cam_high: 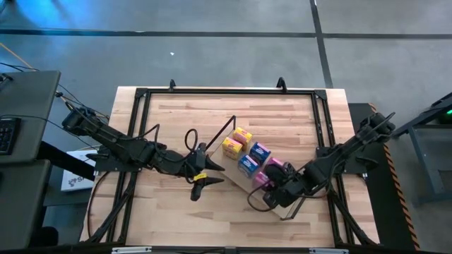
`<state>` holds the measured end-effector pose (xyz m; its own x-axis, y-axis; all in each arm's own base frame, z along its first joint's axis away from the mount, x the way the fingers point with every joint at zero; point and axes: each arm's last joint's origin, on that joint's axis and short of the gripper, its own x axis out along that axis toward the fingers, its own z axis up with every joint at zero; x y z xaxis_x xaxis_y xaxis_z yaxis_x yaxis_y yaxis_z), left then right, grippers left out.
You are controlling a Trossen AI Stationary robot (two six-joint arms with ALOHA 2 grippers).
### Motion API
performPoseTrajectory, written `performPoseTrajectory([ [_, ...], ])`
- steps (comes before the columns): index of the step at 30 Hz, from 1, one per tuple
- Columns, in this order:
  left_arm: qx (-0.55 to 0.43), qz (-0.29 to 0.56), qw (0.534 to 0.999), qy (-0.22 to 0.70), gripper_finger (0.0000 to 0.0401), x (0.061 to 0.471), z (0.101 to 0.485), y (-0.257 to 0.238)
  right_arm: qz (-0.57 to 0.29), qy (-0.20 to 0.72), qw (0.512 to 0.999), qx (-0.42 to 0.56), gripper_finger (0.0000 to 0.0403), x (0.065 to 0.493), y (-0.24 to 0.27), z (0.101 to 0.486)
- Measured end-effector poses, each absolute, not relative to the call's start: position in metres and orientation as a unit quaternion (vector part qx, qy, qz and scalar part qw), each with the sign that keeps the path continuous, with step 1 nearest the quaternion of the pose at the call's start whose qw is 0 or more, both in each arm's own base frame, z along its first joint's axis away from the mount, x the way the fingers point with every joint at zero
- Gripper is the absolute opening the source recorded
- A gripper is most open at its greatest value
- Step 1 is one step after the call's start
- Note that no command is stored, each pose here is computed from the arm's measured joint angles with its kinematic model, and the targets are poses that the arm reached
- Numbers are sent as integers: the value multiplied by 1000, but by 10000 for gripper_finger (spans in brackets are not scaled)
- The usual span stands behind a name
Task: Stack cereal on shelf
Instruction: Put the bottom left purple cereal box on the shelf, then return to Home Position
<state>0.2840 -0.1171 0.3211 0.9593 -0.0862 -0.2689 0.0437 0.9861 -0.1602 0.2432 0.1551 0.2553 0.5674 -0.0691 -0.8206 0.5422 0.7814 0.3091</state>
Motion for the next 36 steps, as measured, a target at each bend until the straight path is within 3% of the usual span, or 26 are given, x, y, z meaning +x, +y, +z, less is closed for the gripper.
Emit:
performPoseTrajectory([
  [17, -77, -33, 987, 139, 161, 284, 321, -117, -179, 443, 845, 240, 136, 240, 152, 255],
  [27, -77, -33, 987, 139, 161, 284, 321, -117, -158, 459, 840, 241, 247, 239, 153, 256],
  [36, -77, -33, 987, 136, 161, 283, 323, -116, -118, 463, 841, 255, 261, 226, 145, 276],
])
